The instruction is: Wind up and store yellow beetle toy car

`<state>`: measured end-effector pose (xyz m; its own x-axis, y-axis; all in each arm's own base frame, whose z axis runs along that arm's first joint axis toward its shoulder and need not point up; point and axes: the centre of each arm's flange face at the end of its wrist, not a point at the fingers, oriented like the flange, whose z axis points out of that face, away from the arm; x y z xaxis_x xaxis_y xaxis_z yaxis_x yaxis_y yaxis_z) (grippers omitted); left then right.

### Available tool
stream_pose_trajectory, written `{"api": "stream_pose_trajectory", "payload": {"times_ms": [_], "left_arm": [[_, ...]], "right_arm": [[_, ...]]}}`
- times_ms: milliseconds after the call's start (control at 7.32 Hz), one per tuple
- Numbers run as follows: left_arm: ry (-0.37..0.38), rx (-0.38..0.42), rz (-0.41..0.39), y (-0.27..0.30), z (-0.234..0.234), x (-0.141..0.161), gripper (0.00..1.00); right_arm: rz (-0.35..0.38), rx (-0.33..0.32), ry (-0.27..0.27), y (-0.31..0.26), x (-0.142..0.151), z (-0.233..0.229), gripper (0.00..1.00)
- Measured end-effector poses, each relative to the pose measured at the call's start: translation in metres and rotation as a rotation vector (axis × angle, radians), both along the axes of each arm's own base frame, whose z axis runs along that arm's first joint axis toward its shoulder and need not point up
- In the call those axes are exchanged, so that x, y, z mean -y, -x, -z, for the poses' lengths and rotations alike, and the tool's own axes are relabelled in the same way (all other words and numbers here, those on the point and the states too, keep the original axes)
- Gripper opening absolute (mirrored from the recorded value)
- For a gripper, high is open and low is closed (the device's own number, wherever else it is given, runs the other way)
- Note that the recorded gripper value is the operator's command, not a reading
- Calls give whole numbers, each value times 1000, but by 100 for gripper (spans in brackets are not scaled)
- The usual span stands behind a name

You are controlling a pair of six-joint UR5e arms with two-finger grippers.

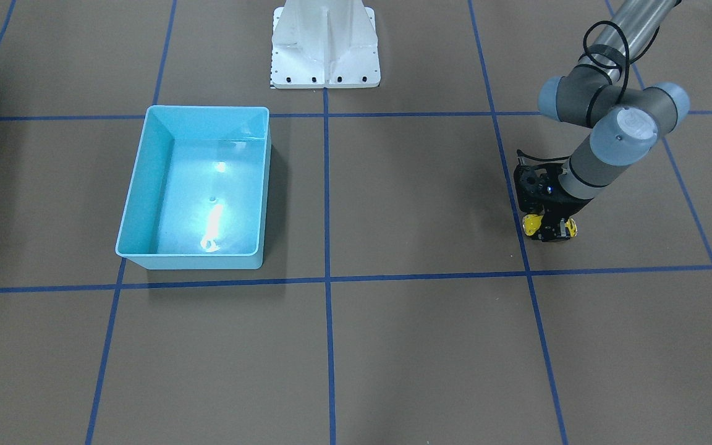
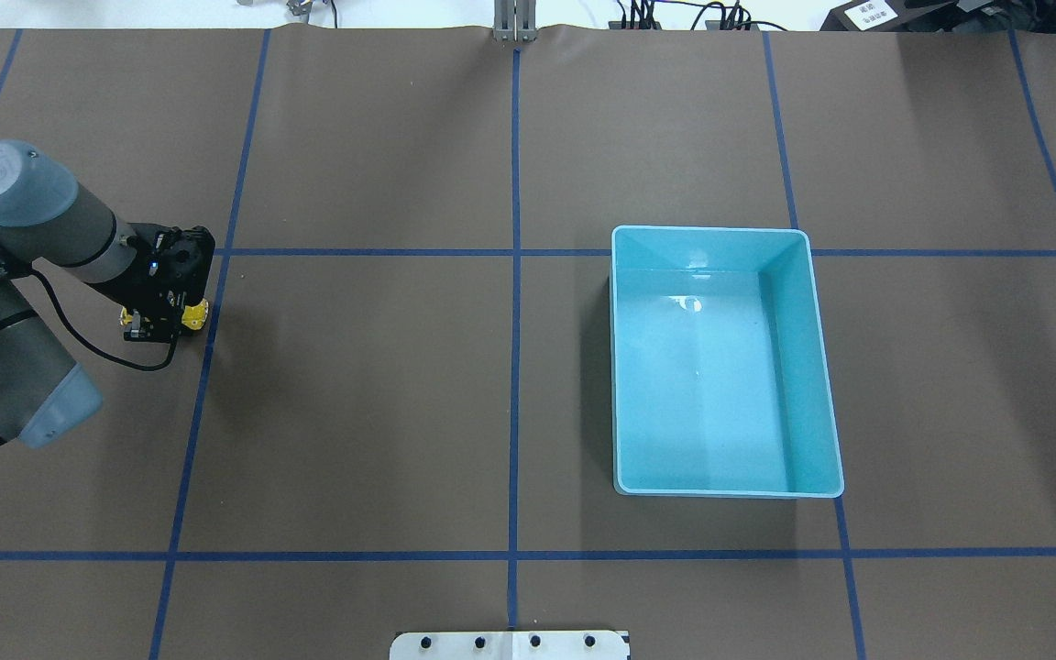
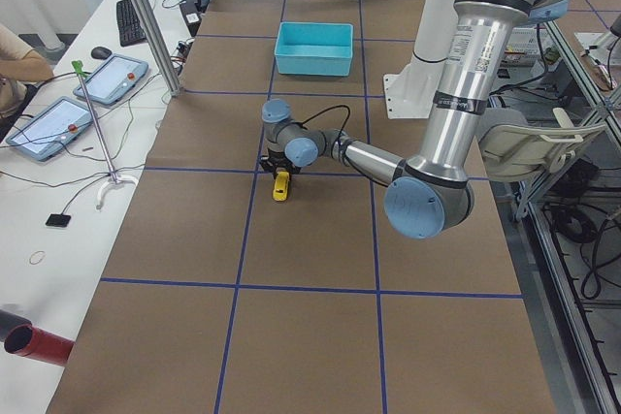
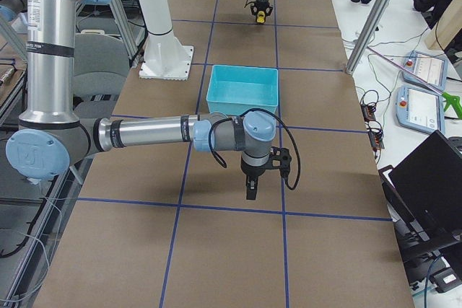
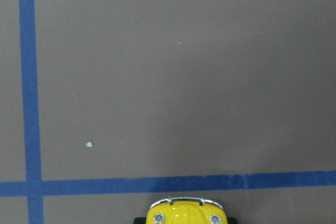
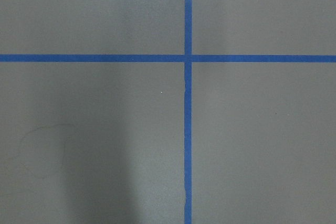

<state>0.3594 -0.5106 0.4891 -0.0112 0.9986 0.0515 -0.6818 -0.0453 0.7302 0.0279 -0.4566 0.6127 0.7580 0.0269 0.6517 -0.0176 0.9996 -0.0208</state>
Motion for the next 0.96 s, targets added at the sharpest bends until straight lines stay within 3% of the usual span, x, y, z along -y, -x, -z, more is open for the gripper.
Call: {"api": "stream_pose_trajectory", "payload": {"times_ms": [956], "left_arm": [[-2, -26, -5, 14, -17, -9, 0]], "right_arm": [[-1, 5, 4, 0, -2, -2, 100]]}}
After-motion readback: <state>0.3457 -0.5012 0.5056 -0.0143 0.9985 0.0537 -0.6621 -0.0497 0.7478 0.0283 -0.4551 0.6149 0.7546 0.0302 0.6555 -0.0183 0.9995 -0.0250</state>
